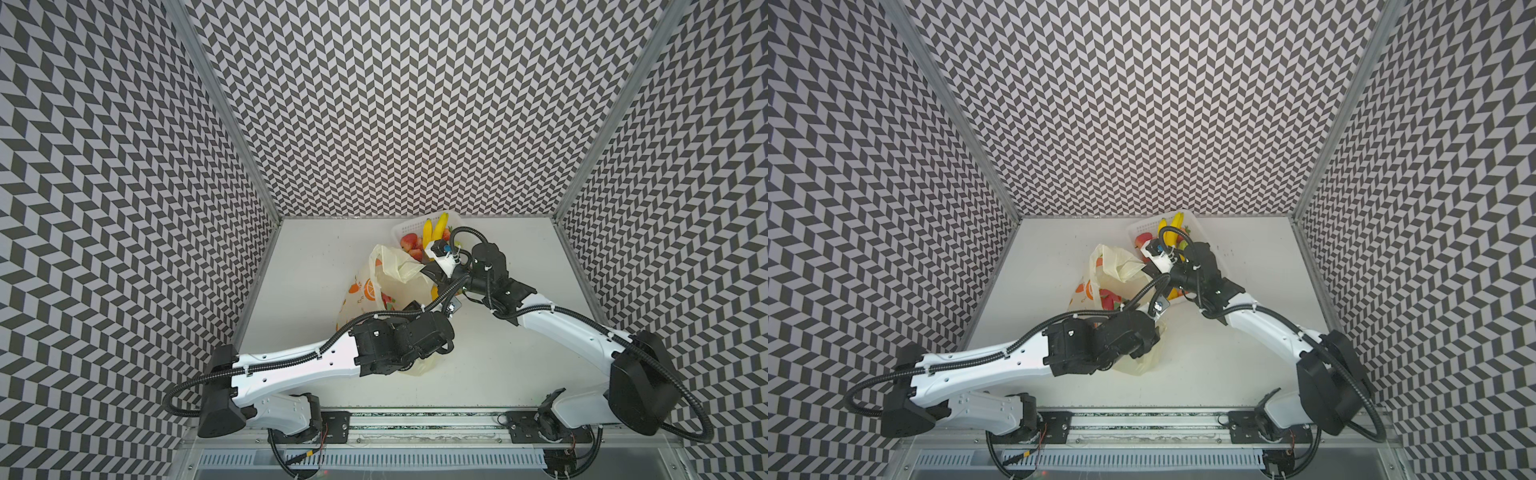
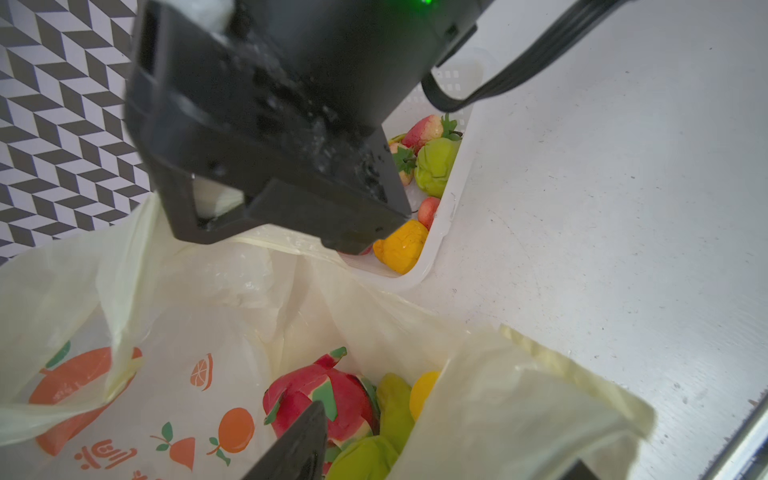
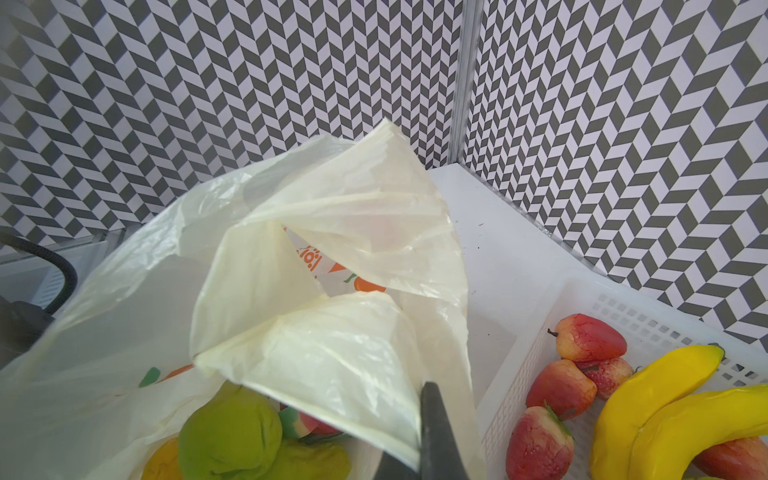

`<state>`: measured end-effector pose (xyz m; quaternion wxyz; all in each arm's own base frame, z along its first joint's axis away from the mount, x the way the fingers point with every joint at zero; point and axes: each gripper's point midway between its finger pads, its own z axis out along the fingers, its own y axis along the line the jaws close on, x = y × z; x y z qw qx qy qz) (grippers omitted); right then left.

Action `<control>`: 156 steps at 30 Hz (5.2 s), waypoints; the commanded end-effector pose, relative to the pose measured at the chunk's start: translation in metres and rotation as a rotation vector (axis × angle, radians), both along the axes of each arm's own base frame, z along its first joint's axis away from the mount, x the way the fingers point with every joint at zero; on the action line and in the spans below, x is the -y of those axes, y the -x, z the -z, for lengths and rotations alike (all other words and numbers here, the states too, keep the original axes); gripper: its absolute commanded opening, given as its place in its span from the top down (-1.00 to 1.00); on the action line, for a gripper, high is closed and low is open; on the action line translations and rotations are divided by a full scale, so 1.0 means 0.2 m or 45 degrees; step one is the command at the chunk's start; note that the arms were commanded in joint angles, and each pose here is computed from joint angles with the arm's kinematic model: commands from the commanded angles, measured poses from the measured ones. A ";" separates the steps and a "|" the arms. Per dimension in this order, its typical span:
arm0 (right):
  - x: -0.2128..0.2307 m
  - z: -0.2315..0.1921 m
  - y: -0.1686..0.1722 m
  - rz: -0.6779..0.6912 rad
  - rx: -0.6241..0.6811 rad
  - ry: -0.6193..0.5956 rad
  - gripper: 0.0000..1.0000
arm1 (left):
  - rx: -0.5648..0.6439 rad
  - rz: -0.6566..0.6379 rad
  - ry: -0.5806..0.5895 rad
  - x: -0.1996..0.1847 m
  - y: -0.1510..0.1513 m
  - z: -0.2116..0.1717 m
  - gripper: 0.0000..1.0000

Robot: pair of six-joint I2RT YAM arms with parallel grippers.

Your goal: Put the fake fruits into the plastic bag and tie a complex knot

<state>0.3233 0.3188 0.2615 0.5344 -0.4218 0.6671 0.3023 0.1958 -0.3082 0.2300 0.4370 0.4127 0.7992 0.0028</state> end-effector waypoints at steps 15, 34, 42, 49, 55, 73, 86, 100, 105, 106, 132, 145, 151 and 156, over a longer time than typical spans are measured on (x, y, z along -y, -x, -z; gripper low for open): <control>0.00 -0.15 0.04 -0.034 0.006 -0.125 1.00 | 0.025 0.155 0.316 0.21 -0.04 -0.20 0.30; 0.11 -0.66 0.02 -0.105 -0.175 -0.612 1.00 | 0.301 0.162 0.945 -0.55 -0.23 -1.05 1.00; 0.20 -0.98 0.05 -0.282 -0.179 -0.812 1.00 | 0.466 0.099 1.017 -0.95 -0.39 -1.39 1.00; 0.19 -0.92 0.15 -0.389 -0.232 -0.746 1.00 | 0.446 0.136 1.104 -1.05 -0.48 -1.49 1.00; 0.16 -0.56 0.23 -0.453 -0.413 -0.617 1.00 | 0.309 0.223 1.206 -1.00 -0.48 -1.21 1.00; 0.22 -0.28 0.36 -0.329 -0.171 -0.076 -0.28 | 0.243 0.141 1.180 -1.05 -0.58 -1.02 1.00; 0.23 -0.43 0.32 -0.210 0.249 0.313 -0.87 | 0.238 0.151 1.176 -1.04 -0.59 -1.02 1.00; -0.15 -0.31 0.42 -0.340 0.286 0.582 -0.58 | 0.232 0.162 1.188 -1.04 -0.58 -1.01 1.00; -0.24 -0.25 0.46 -0.421 0.288 0.602 -0.32 | 0.239 0.163 1.188 -1.04 -0.58 -1.02 1.00; -0.26 -0.25 0.47 -0.438 0.288 0.598 -0.24 | 0.236 0.163 1.188 -1.04 -0.58 -1.02 1.00; -0.30 -1.15 0.57 -0.545 0.238 -0.567 1.00 | 0.325 0.367 1.163 -1.11 -0.46 -1.27 1.00; 0.06 -1.02 0.07 0.072 0.139 -0.619 1.00 | 0.259 0.397 1.268 -1.11 -0.57 -1.26 1.00; 0.26 -1.02 -0.05 0.292 0.183 -0.576 1.00 | 0.245 0.419 1.298 -0.98 -0.67 -1.27 1.00; 0.47 -1.06 -0.11 0.454 0.243 -0.559 1.00 | 0.224 0.472 1.325 -0.86 -0.75 -1.31 1.00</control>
